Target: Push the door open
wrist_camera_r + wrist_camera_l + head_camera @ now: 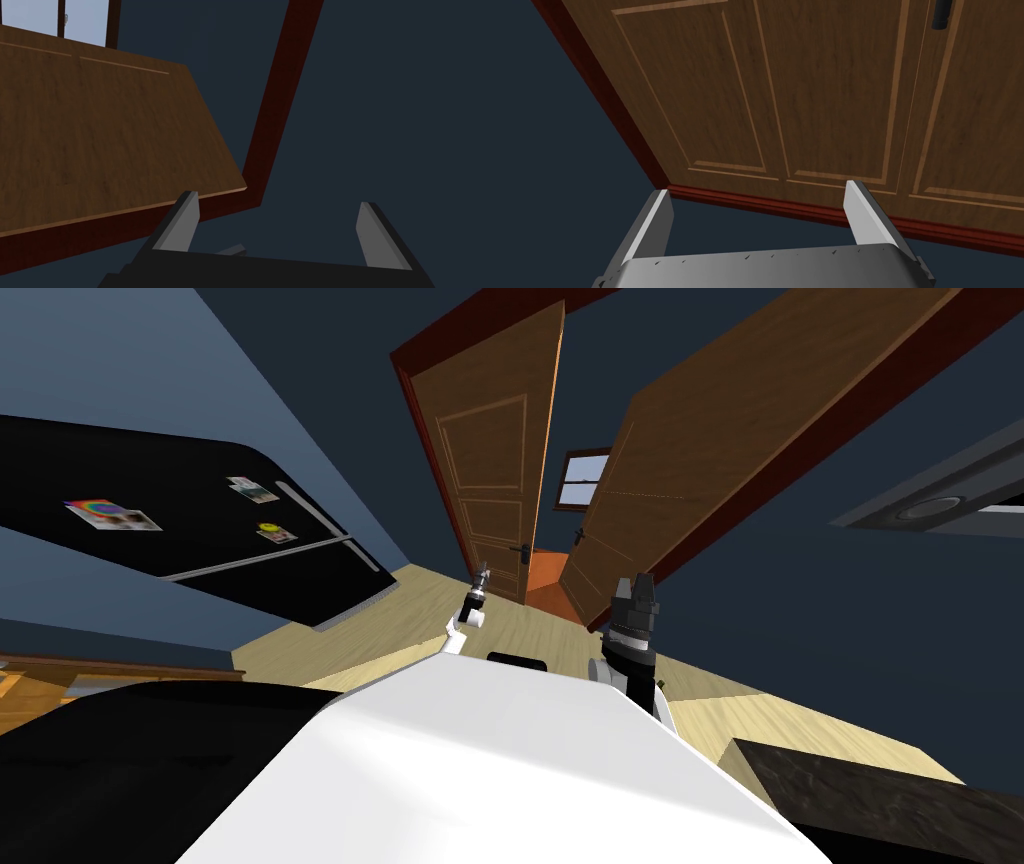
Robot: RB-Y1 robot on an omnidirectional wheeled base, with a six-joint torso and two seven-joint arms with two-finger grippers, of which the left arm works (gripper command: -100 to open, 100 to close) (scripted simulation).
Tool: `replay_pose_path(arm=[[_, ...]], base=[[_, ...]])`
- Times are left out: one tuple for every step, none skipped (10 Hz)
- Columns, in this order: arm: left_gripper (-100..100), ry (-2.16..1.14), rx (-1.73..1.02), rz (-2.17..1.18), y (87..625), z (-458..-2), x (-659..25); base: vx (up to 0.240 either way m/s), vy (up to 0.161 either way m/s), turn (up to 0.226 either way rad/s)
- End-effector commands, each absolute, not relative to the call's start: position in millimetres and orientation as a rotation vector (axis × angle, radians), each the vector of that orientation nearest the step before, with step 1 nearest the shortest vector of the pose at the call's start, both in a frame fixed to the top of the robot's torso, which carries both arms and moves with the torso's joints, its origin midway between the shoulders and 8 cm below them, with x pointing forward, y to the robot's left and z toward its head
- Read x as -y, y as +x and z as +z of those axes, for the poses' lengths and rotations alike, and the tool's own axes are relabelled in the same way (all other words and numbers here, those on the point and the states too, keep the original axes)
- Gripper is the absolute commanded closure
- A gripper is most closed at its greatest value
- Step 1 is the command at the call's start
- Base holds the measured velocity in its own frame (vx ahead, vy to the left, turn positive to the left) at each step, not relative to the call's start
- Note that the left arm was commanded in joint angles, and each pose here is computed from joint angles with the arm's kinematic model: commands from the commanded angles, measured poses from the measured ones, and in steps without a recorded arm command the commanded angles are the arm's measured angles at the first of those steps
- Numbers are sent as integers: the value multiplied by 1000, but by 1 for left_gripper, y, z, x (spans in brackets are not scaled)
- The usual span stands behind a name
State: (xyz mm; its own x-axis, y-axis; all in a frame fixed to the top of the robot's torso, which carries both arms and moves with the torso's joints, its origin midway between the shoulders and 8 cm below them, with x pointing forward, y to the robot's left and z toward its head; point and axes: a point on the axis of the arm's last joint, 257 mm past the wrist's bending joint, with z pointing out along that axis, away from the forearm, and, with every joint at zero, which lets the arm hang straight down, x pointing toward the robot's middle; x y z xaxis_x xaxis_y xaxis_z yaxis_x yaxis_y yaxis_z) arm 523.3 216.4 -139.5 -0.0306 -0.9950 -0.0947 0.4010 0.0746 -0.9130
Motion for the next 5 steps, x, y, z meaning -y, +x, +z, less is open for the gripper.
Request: replay_pose_path(arm=[[-100, -834, -998, -1348, 532, -150, -213], [-100, -845, -1014, -1347, 537, -158, -210], [-100, -855, -1028, -1347, 542, -164, -207], [-100, -861, -1039, -1349, 547, -168, -204], [-100, -874, -1055, -1347, 552, -176, -201]], base=[[93, 15, -15], [98, 29, -15], [98, 32, -13], [96, 27, -18], [94, 18, -16]])
